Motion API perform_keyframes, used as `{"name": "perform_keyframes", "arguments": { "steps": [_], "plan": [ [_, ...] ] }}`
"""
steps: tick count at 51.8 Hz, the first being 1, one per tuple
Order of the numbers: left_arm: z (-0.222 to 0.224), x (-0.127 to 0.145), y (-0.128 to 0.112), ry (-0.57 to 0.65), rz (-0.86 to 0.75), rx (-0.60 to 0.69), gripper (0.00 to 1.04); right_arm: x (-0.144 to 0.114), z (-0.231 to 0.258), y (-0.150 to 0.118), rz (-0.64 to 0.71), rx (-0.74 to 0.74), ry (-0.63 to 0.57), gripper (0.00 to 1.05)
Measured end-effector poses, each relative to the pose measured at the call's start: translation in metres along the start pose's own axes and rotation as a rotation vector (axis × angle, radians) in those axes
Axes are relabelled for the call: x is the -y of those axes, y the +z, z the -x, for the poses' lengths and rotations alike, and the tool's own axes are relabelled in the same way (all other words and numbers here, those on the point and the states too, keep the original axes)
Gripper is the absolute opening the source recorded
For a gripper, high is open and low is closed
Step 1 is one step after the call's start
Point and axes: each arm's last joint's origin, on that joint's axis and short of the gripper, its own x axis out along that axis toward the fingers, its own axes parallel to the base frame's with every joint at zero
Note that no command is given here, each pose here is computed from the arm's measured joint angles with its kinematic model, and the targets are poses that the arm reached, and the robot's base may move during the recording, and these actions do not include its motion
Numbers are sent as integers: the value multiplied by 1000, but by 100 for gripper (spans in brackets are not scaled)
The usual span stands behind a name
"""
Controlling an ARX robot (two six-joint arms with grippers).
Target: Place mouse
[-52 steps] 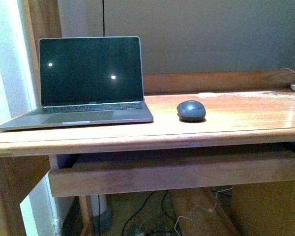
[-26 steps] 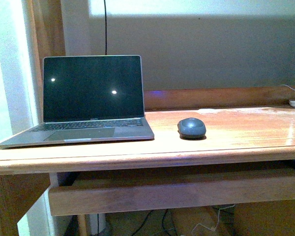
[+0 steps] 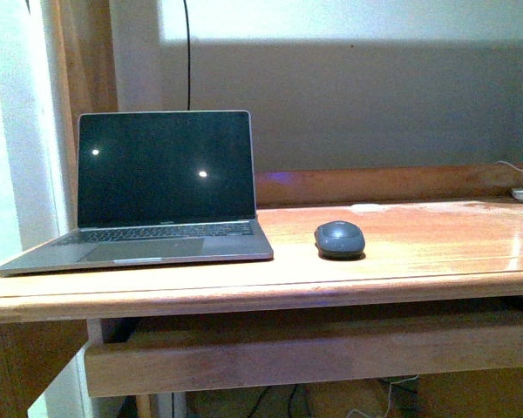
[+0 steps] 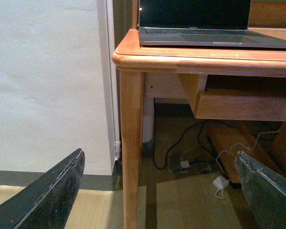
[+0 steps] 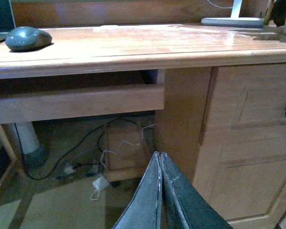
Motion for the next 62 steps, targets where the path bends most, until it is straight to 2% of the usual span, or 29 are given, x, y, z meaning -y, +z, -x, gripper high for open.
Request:
{"name": "perform_keyframes", "arguments": {
  "steps": [12, 21, 44, 62],
  "plan": [
    [0, 0, 0, 0, 0, 0, 97, 0, 0, 0, 1, 0, 0, 4],
    [0, 0, 0, 0, 0, 0, 97, 0, 0, 0, 1, 0, 0, 34],
    [0, 0, 0, 0, 0, 0, 97, 0, 0, 0, 0, 0, 0, 98],
    [0, 0, 0, 0, 0, 0, 97, 0, 0, 0, 1, 0, 0, 97]
  ]
}}
